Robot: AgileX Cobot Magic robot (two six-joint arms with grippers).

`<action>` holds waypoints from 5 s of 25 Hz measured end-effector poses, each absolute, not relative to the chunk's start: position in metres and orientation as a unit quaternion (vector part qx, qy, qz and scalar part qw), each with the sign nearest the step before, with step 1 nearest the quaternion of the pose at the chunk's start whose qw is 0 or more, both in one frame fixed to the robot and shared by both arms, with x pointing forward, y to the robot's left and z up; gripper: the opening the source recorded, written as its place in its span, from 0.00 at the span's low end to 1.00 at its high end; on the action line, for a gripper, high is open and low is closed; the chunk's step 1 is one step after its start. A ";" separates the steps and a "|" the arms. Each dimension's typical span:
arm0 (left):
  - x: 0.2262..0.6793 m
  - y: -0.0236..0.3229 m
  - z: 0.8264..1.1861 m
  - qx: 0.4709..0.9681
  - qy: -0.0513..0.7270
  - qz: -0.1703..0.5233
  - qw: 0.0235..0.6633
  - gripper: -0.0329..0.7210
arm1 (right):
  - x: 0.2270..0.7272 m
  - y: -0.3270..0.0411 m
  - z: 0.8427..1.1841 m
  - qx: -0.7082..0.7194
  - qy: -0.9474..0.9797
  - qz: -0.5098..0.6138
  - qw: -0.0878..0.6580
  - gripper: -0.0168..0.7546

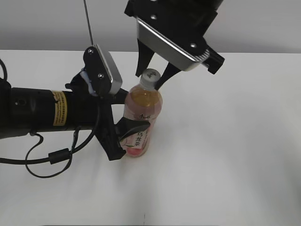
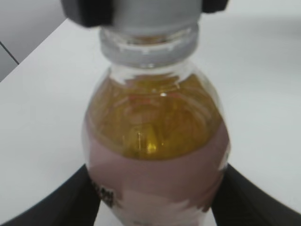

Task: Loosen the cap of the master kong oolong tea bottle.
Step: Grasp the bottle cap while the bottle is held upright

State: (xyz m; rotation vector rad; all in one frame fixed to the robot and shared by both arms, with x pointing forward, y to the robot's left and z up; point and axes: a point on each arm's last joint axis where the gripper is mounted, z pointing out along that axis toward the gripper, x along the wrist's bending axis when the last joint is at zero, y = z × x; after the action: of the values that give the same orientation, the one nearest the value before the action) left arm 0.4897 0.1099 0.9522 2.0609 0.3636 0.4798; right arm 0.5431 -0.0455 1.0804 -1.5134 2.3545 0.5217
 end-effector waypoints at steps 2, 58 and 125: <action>0.490 0.110 0.952 0.844 0.149 0.196 0.477 0.60 | 0.543 -0.045 1.081 -0.589 0.772 0.175 0.161 0.38; 0.487 0.106 0.963 0.829 0.126 0.196 0.509 0.60 | 0.528 -0.054 1.108 -0.840 0.478 0.097 0.236 0.38; 0.488 0.107 0.958 0.842 0.123 0.199 0.487 0.60 | 0.532 -0.061 1.120 0.623 0.729 0.241 -0.148 0.66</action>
State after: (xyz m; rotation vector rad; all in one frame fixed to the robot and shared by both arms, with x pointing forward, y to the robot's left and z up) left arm 0.4880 0.1072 0.9579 2.0473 0.3001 0.4840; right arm 0.5317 -0.0613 1.1199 2.1665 2.5348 0.8392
